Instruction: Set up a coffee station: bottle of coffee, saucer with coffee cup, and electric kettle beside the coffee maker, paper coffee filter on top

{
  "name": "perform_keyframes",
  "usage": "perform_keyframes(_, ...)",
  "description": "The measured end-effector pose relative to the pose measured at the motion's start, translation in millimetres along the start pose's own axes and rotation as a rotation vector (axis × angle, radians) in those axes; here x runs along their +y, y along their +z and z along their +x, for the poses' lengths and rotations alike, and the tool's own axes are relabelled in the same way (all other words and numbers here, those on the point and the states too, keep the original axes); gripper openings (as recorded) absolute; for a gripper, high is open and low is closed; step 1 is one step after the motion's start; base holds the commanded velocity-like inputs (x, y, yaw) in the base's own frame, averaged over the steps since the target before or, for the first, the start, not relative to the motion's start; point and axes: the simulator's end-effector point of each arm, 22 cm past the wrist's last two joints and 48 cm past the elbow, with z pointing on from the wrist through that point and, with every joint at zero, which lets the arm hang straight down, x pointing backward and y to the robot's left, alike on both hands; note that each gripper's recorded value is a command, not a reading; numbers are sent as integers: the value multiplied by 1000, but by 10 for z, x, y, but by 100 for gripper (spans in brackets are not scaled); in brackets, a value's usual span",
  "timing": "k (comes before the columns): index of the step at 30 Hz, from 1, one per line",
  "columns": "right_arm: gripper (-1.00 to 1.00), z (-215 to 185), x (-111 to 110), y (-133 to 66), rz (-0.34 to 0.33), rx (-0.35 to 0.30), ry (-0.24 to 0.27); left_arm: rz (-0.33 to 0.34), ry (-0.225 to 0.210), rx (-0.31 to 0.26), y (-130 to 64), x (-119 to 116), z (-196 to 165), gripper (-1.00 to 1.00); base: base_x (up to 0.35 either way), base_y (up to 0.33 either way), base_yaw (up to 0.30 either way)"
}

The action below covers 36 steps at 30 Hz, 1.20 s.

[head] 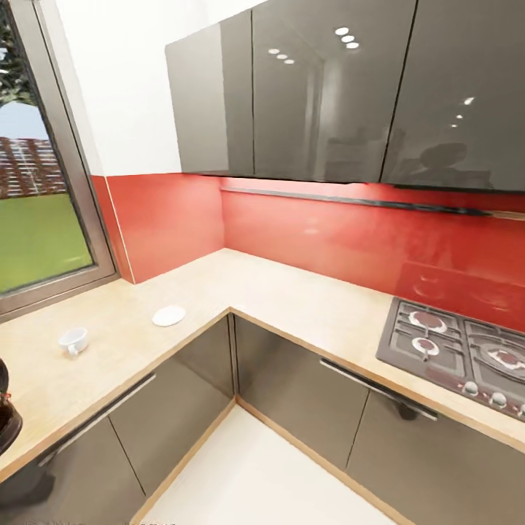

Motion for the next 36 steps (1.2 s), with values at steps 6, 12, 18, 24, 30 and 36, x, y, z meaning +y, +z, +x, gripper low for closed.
perform_keyframes(6, 100, 0, 0, 0, 0, 0, 0, 0, 0, 0, 0, 0, 0, 100, 90, -311, 278)
perform_keyframes(12, 100, 5, 0, 1, 0, 1, 0, 0, 1, 0, 0, 0, 1, 100, 76, -311, 277)
perform_keyframes(18, 100, 19, 2, 2, -1, 5, 1, 1, 1, -1, -2, -9, 5, 100, 12, -233, 273)
perform_keyframes(24, 100, 33, 3, 3, -1, 8, 2, 1, 2, 2, -4, -11, 18, 100, 1, -27, 273)
perform_keyframes(30, 100, 47, 4, 4, -1, 12, 3, 1, 3, 6, -5, -10, 32, 100, 0, -2, 273)
perform_keyframes(36, 100, 62, 6, 5, -2, 16, 3, 1, 3, 10, -6, -10, 46, 100, 0, 0, 273)
